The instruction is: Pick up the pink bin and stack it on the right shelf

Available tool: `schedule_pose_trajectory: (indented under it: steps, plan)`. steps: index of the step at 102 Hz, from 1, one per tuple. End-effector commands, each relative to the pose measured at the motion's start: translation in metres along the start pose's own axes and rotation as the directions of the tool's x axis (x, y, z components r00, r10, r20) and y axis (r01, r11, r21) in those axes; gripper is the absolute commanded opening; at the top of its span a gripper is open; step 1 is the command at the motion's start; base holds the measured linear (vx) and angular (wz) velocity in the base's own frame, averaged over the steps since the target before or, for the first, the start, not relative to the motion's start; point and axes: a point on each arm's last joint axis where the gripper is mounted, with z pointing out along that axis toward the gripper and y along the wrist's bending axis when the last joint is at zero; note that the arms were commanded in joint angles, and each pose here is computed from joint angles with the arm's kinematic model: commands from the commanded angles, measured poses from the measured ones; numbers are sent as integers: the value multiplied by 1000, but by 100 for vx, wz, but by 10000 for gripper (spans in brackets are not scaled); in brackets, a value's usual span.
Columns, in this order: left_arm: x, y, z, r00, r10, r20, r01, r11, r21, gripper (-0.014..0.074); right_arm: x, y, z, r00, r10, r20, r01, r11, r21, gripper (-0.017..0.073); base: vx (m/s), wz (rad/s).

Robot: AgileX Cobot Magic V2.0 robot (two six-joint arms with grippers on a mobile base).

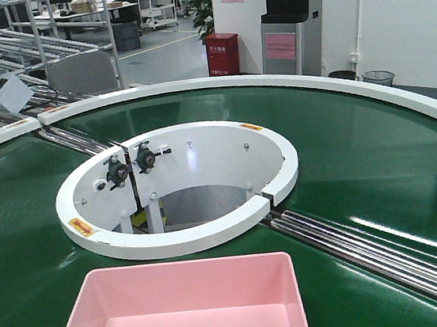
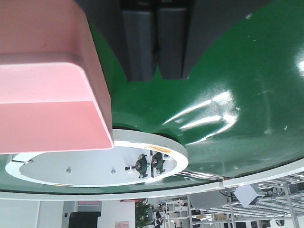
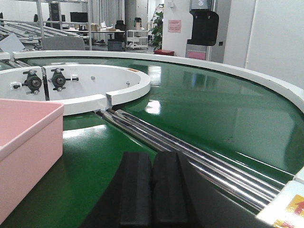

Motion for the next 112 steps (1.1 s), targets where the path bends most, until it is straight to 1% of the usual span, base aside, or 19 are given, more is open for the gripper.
schedule_pose_trajectory:
  steps: [1,58,75,83,84,87,92,93,94,95,97,98,100,105,106,107,108,111,112]
  plan:
    - [-2,1,0,997,-9,77,10,1000,-9,-8,-8,0,-1,995,-20,93,19,1000,10,-11,0,0]
    - [-2,1,0,997,-9,77,10,1000,-9,-8,-8,0,-1,995,-20,93,19,1000,10,-11,0,0]
    - [-8,1,0,991,-7,132,9,1000,-15,-8,-12,0,-2,991,-20,134,19,1000,10,-11,0,0]
    - [-18,2,-2,975,-9,221,15,1000,-22,-8,-17,0,-2,982,-24,189,22,1000,12,-11,0,0]
    - [-21,2,-3,967,-10,254,16,1000,-25,-8,-19,0,-3,978,-24,206,22,1000,12,-11,0,0]
    - [-24,3,-4,958,-8,288,17,999,-28,-8,-22,0,-4,968,-22,248,20,1000,13,-11,0,0]
    - [-35,4,-8,915,-31,401,46,999,-27,-8,-32,-1,-7,939,-19,343,15,1000,14,-11,0,0]
    - [-35,4,-8,915,-36,401,51,998,-25,-8,-34,-1,-7,935,-18,354,14,1000,14,-11,0,0]
    - [-38,4,-9,898,-46,438,62,998,-22,-8,-37,-1,-8,927,-15,376,11,1000,14,-11,0,0]
    - [-38,4,-9,897,-53,439,68,998,-19,-8,-38,-1,-8,922,-16,386,11,1000,15,-11,0,0]
    - [-42,5,-11,877,-65,476,82,997,-14,-8,-43,-1,-10,911,-14,413,8,1000,15,-11,0,0]
    - [-47,5,-13,861,-74,504,90,996,-8,-8,-47,-1,-11,903,-10,429,4,1000,15,-11,0,0]
    - [-50,5,-15,849,-91,520,105,994,2,-8,-54,-2,-13,894,-6,449,-1,1000,15,-11,0,0]
    - [-64,5,-20,830,-109,546,119,993,16,-8,-72,-3,-19,879,-8,477,-1,1000,18,-11,0,0]
    - [-71,5,-22,828,-111,550,120,993,19,-8,-82,-3,-22,875,-8,485,-2,1000,19,-11,0,0]
    - [-70,5,-21,833,-111,542,120,993,19,-8,-82,-3,-21,875,-9,483,-1,1000,20,-11,0,0]
    - [-79,5,-24,826,-111,552,119,993,21,-8,-88,-4,-23,874,-9,485,-1,1000,20,-11,0,0]
    - [-87,5,-27,831,-111,545,118,993,22,-8,-102,-4,-27,872,-15,490,3,1000,25,-11,0,0]
    - [-96,5,-30,827,-109,552,115,993,24,-8,-109,-5,-29,871,-17,490,5,1000,26,-11,0,0]
